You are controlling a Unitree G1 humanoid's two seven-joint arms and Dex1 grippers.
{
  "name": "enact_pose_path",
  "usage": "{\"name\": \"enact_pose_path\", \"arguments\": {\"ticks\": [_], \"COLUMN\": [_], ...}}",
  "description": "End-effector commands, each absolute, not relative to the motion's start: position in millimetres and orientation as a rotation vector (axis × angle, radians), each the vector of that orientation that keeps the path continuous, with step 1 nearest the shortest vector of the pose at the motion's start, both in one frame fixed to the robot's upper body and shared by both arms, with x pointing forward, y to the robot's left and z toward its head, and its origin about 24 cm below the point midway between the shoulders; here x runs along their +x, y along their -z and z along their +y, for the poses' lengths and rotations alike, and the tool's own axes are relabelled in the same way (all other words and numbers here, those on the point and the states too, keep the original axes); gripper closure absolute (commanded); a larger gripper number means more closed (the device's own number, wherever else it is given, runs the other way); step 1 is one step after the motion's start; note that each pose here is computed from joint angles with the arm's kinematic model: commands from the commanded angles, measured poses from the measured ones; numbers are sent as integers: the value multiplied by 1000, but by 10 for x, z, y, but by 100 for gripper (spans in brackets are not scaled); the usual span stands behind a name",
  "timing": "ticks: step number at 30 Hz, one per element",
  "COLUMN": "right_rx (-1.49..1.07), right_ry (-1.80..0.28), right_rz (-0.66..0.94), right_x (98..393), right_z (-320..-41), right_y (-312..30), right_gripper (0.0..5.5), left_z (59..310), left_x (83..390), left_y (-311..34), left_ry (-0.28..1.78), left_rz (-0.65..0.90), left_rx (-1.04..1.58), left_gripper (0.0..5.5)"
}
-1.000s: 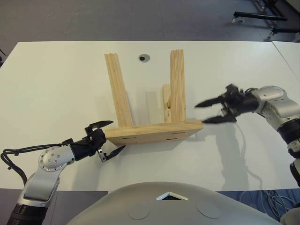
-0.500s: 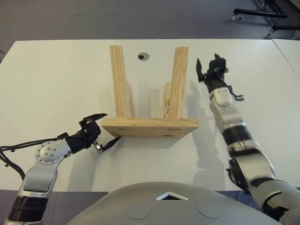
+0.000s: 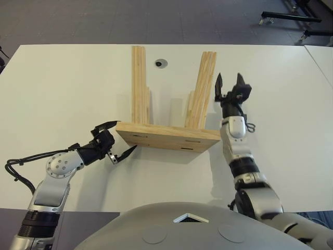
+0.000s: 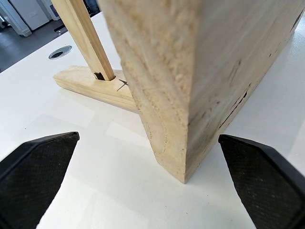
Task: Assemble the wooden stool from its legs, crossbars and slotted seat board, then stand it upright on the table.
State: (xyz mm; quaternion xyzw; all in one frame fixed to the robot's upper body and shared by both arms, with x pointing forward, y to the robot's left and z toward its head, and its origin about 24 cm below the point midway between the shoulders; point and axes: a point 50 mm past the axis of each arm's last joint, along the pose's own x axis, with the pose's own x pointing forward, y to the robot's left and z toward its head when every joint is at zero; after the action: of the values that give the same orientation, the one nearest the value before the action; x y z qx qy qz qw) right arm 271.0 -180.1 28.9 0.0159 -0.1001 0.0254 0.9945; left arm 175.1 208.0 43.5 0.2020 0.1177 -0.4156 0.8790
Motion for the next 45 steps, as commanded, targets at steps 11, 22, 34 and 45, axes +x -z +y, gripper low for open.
{"name": "enact_pose_path", "arguments": {"ticks": [11,22,34,45], "right_rx": [-80,-91,-46,-71], "right_ry": [-739,-1225,-1279,-1342], "right_rz": [126,373,244,302], "right_x": [1890,1987,2089,2099], "right_z": [-2270,-2403,-2009,-2159], "right_y": [-67,-179,-206,-422], "right_gripper": [221,221,221,221], "left_z": [2062,2055,2059,2050], "left_x": [1738,1751,1751,1766], "left_y": [-469,-474,-461,-474], "left_ry": [857,879,935,930], "left_rz": [221,223,268,257], "left_rx": [430,441,431,429], "left_gripper": [12,12,12,12]}}
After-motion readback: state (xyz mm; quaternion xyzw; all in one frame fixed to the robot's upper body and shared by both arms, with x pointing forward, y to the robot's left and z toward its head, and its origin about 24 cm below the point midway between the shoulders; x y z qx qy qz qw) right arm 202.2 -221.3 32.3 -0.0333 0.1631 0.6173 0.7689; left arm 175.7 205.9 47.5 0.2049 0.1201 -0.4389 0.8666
